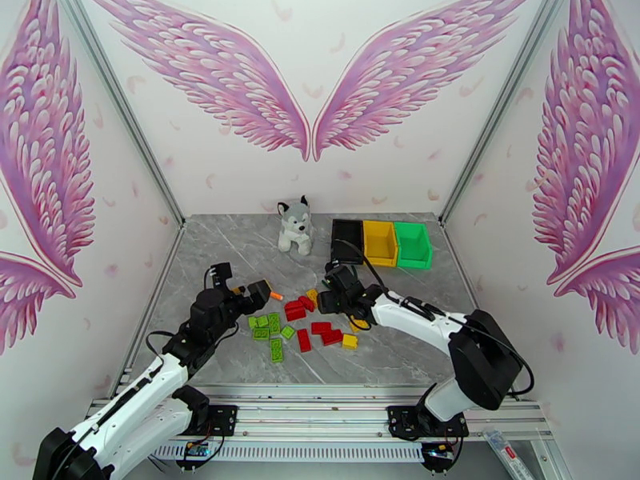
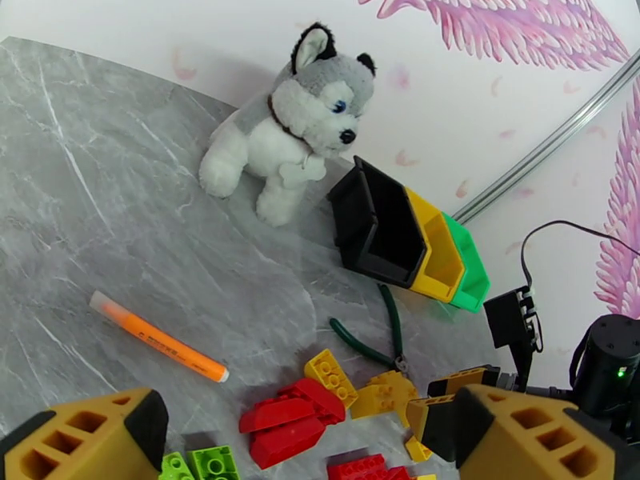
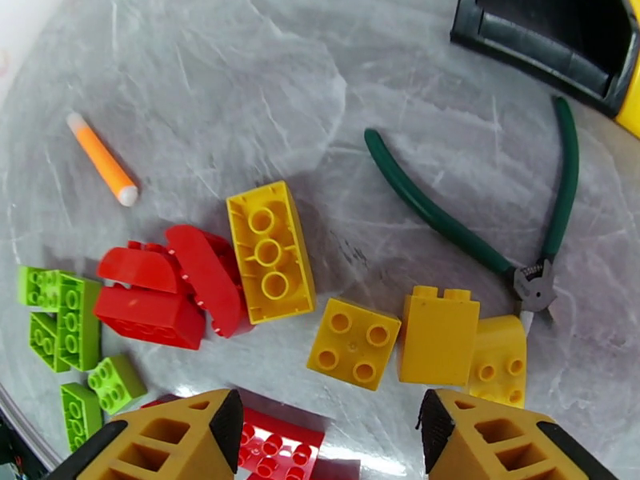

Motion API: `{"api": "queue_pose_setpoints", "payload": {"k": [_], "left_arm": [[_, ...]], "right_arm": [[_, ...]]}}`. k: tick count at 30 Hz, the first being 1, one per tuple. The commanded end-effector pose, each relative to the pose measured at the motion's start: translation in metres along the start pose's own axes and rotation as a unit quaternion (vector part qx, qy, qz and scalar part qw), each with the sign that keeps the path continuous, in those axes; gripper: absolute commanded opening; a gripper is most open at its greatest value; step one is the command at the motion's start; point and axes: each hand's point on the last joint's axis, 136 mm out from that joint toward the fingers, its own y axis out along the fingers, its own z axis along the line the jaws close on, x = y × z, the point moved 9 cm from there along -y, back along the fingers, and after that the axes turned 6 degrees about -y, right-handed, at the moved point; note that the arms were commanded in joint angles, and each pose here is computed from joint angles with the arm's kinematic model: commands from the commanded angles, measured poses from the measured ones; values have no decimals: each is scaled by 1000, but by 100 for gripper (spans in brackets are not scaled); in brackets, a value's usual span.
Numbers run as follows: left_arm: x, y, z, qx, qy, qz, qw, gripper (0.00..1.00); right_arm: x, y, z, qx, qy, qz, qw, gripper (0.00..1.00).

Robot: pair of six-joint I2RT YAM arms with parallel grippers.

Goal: Sort the legos into containers by color

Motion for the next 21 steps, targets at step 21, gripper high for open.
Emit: {"api": "queue_pose_setpoints", "payload": {"k": [21], "left_arm": [[1,10,1,24,15,8,1000,99]], "right_arm": [[3,40,12,-19,-5,53,998,62]]}}
